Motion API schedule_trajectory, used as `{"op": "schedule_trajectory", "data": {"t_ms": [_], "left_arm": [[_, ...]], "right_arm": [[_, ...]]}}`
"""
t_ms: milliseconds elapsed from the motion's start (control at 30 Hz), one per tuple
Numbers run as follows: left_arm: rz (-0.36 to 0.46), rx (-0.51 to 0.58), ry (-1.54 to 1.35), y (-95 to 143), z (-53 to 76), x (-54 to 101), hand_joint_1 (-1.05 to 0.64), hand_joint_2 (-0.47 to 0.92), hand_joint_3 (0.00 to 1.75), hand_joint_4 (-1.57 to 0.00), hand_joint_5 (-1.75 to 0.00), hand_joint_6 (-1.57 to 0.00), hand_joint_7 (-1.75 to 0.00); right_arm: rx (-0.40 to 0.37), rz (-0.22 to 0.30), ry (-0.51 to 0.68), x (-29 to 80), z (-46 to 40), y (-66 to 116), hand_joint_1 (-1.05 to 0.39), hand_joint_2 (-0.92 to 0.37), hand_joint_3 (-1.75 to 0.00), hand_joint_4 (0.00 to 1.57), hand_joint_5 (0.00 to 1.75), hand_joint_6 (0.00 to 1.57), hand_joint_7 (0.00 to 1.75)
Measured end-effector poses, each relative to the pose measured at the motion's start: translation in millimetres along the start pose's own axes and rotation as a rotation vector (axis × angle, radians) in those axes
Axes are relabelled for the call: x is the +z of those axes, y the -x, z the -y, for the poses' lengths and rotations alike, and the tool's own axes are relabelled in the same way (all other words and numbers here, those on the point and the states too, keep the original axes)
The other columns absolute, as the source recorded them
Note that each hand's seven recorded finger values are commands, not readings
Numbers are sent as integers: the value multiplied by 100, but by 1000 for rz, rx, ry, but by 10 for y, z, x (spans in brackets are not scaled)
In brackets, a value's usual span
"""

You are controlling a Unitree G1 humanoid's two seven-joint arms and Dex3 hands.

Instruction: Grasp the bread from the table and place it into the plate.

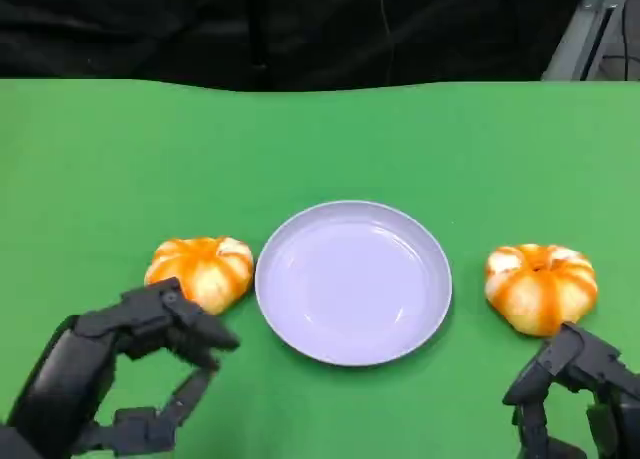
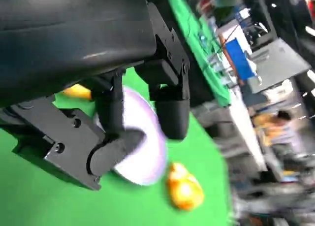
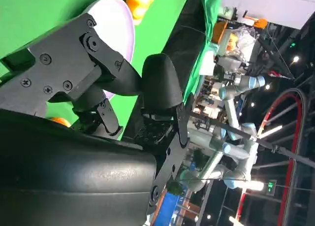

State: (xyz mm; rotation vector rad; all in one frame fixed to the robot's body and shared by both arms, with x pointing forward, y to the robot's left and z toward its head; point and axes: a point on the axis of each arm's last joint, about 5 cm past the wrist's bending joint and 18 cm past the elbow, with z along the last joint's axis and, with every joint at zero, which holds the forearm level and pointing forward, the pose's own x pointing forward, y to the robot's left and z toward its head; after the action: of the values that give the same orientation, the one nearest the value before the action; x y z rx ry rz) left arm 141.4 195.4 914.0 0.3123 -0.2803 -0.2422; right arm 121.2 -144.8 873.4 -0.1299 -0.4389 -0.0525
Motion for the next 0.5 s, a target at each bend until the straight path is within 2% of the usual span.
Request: {"op": "schedule_trajectory", "data": {"t_ms": [100,233,300,400,500], "left_arm": [[-17,-2,-156,-30,0,16,-61,92,26,-8,-59,-46,-17],[-14,2,-218,-53,-4,26,-62,92,26,-7,-58,-46,-15],[-18,-6,-254,-66,4,33,-74,92,17,-1,-49,-45,-11],[-38,-38,-413,-146,-14,79,-77,92,14,0,-47,-45,-9],[-23,-26,-454,-190,-24,122,-77,92,14,0,-46,-45,-9]], "right_arm": [[0,-12,1,-1,1,0,-13,-50,-124,84,175,76,150],[-1,-22,4,5,5,-1,-13,-50,-123,84,175,76,150],[-2,-24,4,6,6,3,-13,-51,-123,85,175,77,150],[1,-20,3,7,3,-5,-13,-50,-124,85,175,77,150],[2,-17,3,8,1,-12,-13,-50,-124,85,175,77,150]]}}
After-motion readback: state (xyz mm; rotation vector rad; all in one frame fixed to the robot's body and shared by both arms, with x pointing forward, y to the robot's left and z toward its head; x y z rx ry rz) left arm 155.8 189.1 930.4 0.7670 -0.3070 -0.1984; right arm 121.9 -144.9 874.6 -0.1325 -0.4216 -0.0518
